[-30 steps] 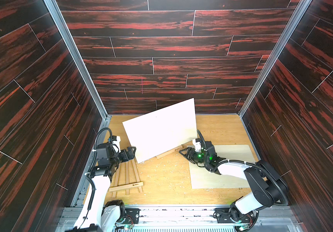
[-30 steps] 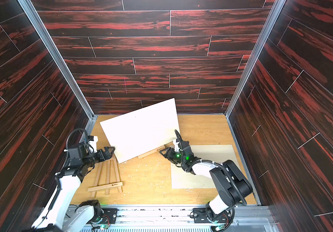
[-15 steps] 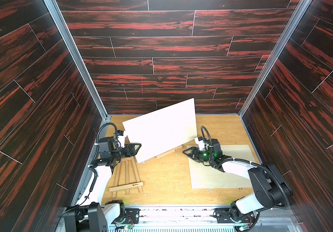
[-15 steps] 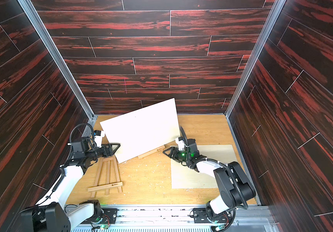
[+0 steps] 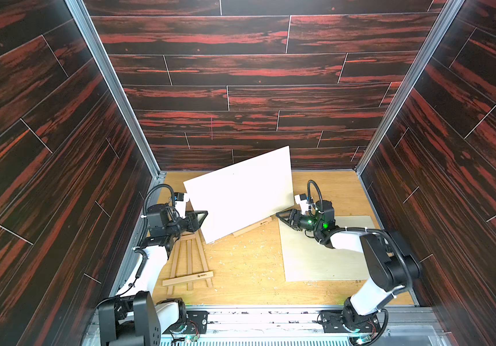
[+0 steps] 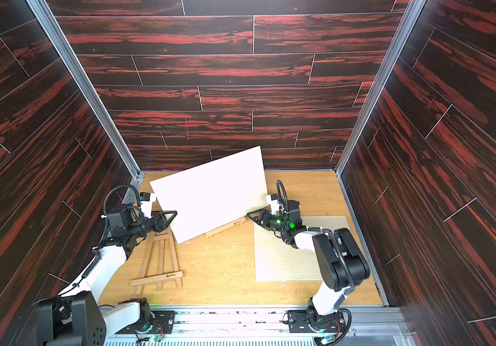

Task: Disassemble the easel
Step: Pick up the drawing board from the easel.

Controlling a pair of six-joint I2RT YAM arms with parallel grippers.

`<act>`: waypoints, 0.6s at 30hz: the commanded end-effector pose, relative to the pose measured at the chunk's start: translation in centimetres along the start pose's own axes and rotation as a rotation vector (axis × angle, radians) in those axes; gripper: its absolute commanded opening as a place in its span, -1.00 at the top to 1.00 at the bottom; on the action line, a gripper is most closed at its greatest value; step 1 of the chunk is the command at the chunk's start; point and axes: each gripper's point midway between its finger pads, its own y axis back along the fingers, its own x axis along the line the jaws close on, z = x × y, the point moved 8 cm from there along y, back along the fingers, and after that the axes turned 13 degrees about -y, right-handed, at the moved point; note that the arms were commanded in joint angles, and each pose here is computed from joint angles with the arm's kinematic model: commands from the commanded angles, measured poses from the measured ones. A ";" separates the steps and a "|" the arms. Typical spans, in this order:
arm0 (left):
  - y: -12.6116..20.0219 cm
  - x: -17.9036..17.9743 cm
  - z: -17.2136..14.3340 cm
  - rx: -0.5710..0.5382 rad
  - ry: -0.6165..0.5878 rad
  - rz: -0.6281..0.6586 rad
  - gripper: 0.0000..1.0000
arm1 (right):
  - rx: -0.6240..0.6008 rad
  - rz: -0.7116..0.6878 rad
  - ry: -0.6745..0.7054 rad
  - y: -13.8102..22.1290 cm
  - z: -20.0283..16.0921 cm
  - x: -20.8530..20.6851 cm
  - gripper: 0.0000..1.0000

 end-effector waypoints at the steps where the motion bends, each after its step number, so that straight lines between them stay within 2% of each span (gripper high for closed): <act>1: -0.2 -0.3 0.8 -0.022 -0.034 -0.058 0.27 | -0.025 0.049 0.024 -0.5 1.1 0.0 -0.36; 8: -0.3 -0.5 0.4 0.000 -0.012 -0.089 0.77 | -0.077 0.065 -0.001 -1.1 2.4 -1.1 -0.36; 10: -0.3 -0.6 0.5 0.004 -0.009 -0.097 0.98 | -0.093 0.058 -0.004 -1.2 2.7 -1.4 -0.37; 18: -0.5 -0.9 0.6 0.006 0.029 -0.153 1.00 | -0.212 0.020 -0.054 -1.5 4.7 -3.7 -0.47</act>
